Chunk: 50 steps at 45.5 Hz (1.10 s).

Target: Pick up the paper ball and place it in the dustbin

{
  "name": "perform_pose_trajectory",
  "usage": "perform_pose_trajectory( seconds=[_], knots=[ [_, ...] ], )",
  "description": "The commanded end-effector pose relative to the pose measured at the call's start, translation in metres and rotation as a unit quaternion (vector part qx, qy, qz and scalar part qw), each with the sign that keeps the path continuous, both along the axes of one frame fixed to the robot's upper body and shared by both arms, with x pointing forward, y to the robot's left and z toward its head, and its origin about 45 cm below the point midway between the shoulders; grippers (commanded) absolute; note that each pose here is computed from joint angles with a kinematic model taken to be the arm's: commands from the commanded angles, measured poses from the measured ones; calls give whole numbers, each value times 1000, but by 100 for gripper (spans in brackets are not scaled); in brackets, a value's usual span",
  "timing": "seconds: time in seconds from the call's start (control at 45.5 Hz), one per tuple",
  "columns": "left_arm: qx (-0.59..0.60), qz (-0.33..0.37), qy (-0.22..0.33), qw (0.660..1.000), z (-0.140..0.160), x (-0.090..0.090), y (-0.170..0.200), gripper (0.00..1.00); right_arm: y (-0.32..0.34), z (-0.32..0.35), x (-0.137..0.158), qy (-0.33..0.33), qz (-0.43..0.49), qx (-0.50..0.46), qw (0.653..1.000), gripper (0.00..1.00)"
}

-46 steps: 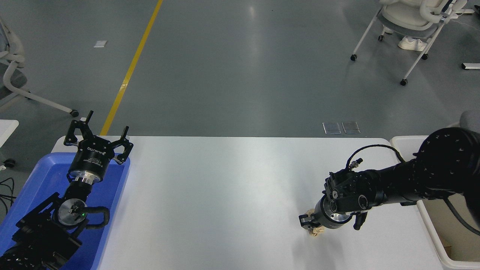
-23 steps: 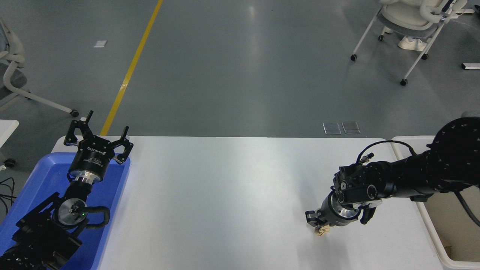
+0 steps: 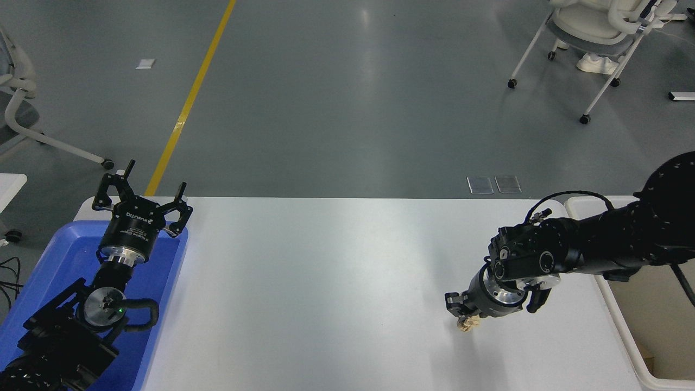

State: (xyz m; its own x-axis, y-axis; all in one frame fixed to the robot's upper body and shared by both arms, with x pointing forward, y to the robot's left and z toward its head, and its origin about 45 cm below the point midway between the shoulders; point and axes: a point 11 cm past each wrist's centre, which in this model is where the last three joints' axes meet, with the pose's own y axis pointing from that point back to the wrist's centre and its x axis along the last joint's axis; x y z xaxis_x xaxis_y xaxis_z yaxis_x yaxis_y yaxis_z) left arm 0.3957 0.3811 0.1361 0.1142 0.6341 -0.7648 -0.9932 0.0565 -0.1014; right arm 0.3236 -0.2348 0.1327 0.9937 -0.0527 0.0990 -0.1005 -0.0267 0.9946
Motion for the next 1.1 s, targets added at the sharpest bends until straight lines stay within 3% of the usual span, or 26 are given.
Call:
perform_pose_trajectory(
  seconds=[0.0,0.22,0.505,0.813,1.077],
  knots=[
    [0,0,0,1000,0,0,0,100,3,62,3,3,-9,14,1000,0],
    [0,0,0,1000,0,0,0,100,25,141,10,39,-22,53,998,0],
    [0,0,0,1000,0,0,0,100,22,234,12,29,-29,77,996,0],
    [0,0,0,1000,0,0,0,100,24,306,20,-66,-25,81,994,0],
    [0,0,0,1000,0,0,0,100,24,315,20,-77,-25,81,993,0]
  ],
)
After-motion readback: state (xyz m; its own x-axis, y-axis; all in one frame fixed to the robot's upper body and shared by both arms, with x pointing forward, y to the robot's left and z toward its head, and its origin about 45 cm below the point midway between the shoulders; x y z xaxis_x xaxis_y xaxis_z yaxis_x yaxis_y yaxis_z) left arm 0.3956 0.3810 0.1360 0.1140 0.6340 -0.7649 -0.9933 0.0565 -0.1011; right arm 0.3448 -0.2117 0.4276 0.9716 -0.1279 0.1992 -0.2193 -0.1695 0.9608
